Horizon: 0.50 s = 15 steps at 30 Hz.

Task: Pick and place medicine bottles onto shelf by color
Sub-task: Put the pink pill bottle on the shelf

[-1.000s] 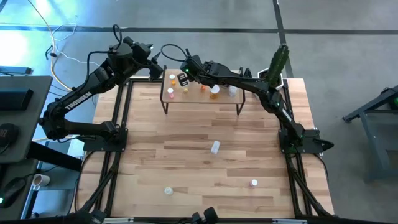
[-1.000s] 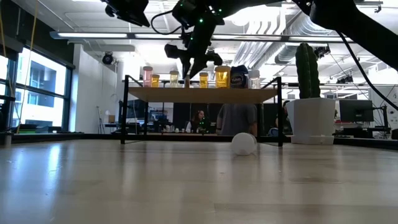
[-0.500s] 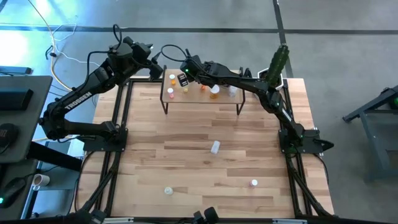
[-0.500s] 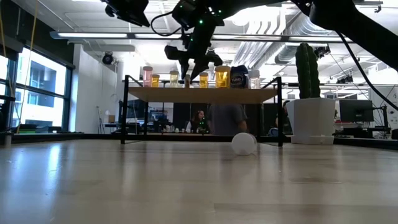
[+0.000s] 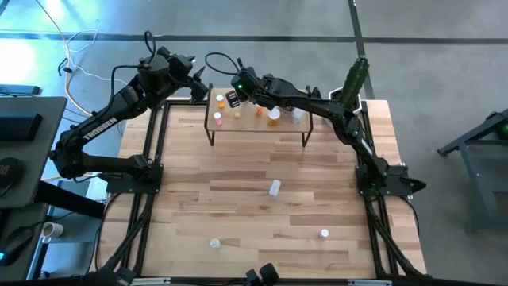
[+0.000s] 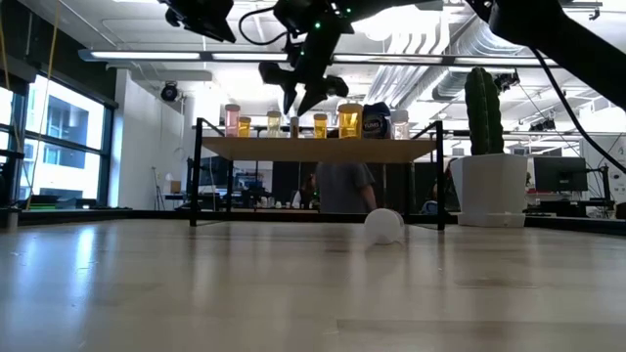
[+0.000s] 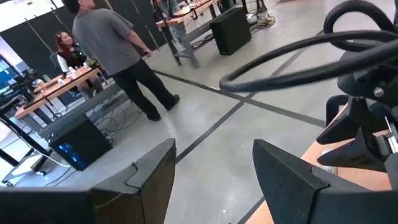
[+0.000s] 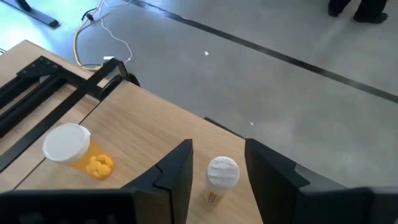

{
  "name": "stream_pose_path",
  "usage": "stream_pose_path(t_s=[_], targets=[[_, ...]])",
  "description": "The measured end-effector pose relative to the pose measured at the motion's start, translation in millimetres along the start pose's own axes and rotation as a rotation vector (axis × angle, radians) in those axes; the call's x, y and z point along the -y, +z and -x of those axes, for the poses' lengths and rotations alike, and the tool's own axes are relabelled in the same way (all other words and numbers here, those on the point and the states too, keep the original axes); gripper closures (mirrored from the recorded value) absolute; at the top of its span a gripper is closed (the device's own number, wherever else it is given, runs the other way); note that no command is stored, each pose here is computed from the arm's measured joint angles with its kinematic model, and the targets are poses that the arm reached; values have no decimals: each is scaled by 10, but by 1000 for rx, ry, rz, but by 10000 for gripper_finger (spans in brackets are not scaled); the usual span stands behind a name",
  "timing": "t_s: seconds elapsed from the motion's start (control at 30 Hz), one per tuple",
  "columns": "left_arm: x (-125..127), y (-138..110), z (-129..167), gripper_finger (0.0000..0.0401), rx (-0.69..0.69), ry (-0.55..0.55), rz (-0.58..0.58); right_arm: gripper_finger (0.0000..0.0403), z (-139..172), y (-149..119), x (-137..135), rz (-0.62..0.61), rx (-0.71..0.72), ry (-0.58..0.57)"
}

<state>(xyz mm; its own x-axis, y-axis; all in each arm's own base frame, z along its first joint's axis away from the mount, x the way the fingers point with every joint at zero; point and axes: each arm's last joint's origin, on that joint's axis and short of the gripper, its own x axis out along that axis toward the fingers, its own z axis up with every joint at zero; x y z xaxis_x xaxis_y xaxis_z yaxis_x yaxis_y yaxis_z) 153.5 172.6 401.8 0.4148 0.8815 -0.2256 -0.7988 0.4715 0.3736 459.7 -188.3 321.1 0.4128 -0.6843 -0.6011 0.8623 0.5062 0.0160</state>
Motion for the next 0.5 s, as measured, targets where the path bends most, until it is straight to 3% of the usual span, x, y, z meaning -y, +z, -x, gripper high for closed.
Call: stream_pose_path(t_s=[0.5], targets=[[13, -45, 1, 197, -45, -10, -15, 265, 298, 180, 80, 38, 47, 51]])
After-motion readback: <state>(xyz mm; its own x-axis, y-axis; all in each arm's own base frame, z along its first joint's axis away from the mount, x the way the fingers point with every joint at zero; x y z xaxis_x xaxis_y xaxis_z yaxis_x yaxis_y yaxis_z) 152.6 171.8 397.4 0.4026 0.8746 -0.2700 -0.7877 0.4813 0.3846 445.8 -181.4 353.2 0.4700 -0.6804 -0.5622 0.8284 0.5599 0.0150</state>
